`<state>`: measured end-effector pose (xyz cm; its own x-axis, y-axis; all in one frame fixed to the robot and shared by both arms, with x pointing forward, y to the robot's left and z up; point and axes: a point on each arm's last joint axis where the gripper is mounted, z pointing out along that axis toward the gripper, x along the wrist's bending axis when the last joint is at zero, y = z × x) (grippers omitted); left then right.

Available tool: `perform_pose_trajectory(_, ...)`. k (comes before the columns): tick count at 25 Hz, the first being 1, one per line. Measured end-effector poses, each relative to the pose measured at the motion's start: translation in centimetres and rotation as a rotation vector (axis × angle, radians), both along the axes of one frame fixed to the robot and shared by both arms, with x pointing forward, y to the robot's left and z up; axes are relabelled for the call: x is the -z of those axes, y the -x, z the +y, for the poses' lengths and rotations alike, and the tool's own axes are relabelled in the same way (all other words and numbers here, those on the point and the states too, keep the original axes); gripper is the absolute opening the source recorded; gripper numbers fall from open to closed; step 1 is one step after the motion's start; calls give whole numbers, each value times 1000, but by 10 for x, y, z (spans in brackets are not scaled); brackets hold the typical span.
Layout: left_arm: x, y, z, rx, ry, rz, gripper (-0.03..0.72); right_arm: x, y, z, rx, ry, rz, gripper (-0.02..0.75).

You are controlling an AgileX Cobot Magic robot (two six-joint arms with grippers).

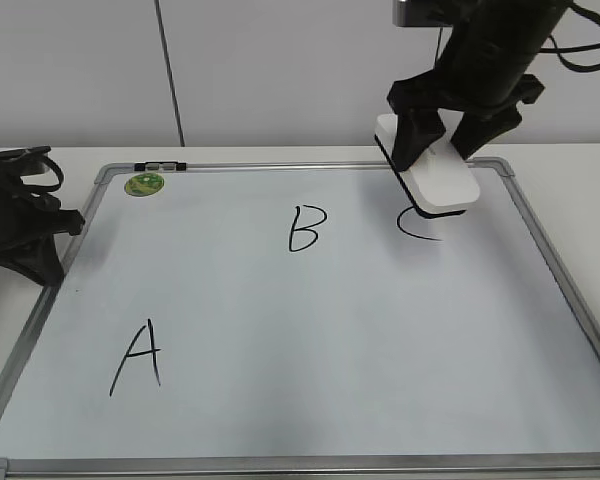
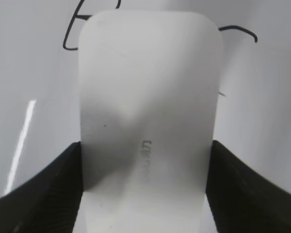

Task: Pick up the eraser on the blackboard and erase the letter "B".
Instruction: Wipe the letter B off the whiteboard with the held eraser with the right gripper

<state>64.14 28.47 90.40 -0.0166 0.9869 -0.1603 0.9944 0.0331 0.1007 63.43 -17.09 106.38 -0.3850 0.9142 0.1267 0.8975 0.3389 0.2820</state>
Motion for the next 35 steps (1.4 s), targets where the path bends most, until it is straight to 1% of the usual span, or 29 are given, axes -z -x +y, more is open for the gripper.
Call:
perform_pose_trajectory(5,0,0,0,0,0,0,9,13,-23,15,-14,-14,-8,543)
perform_pose_trajectory(9,0,0,0,0,0,0,9,24,-34,45,-73,-3,-26,543)
perform_pose_trajectory(14,0,0,0,0,0,0,10,37,-49,71,-103,-1,-52,543)
perform_pose_trajectory(18,0,0,0,0,0,0,10,55,-59,77,-86,-1,-34,543)
perform_pose_trajectory(26,0,0,0,0,0,0,11,88,-68,78,-74,41,12,543)
perform_pose_trajectory(32,0,0,0,0,0,0,11,101,-70,77,-74,71,25,543)
perform_pose_trajectory(35,0,0,0,0,0,0,11,112,-72,77,-73,78,45,543)
